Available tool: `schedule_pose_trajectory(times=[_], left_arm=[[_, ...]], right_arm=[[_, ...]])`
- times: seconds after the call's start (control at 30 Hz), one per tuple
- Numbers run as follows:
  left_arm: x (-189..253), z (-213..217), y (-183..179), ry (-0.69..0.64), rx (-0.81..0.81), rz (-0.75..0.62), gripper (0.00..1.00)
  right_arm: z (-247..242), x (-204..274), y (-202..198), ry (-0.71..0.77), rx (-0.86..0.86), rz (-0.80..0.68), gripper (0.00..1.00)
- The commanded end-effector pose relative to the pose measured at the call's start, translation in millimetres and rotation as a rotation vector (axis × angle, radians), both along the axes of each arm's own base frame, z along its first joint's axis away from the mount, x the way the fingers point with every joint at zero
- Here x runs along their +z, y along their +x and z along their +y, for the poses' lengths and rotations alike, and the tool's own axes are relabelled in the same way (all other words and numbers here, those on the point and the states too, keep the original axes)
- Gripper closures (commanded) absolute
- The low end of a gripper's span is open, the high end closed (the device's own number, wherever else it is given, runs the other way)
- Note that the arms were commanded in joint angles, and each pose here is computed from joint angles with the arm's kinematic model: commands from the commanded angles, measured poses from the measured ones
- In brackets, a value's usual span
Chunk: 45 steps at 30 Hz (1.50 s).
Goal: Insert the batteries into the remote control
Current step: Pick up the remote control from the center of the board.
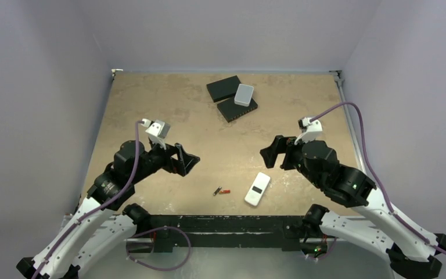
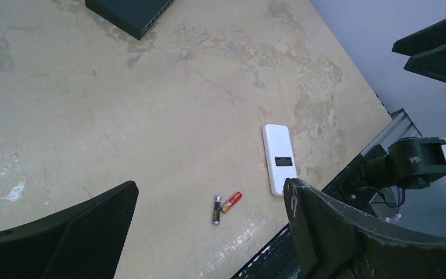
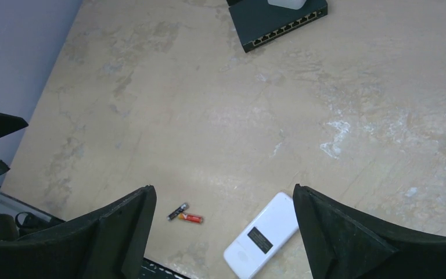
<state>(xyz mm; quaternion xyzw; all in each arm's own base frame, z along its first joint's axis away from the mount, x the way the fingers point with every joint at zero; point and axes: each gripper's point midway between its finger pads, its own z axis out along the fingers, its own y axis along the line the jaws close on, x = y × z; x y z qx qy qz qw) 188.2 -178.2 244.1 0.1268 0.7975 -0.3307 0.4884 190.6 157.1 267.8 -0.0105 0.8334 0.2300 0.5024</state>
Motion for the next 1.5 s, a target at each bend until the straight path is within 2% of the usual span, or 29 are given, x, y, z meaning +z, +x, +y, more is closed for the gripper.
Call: schedule_pose_trajectory(times=[0.0, 0.13, 0.53, 0.83, 1.03, 1.23, 1.47], left_arm=[[6.0, 1.4, 1.7, -0.01, 0.009, -0.027, 0.02], [7.2, 1.7, 1.1, -0.013, 0.008, -0.03, 0.02], [9.1, 1.5, -0.2, -0.018, 0.003, -0.037, 0.02], [9.5, 1.0, -1.0, -0.022, -0.001, -0.036, 0.02], [10.5, 0.9, -1.1, -0.023, -0.003, -0.041, 0.02], [9.9, -0.3, -2.1, -0.023, -0.012, -0.038, 0.02], [9.9, -0.6, -2.6, -0.025, -0.015, -0.038, 0.02]], right_arm=[[-7.0, 11.5, 2.9, 0.019, -0.054, -0.005, 0.01], [-8.8, 20.4, -0.3, 0.046, -0.04, -0.035, 0.01], [-18.2, -0.8, -1.7, -0.08, -0.068, 0.049, 0.01], [-1.5, -42.7, -9.5, -0.164, -0.005, 0.208, 0.01], [14.0, -70.1, -12.7, -0.147, 0.014, 0.294, 0.01], [8.1, -105.9, -7.5, -0.186, -0.125, 0.398, 0.01], [6.7, -138.6, -7.0, -0.122, -0.286, 0.488, 0.01]])
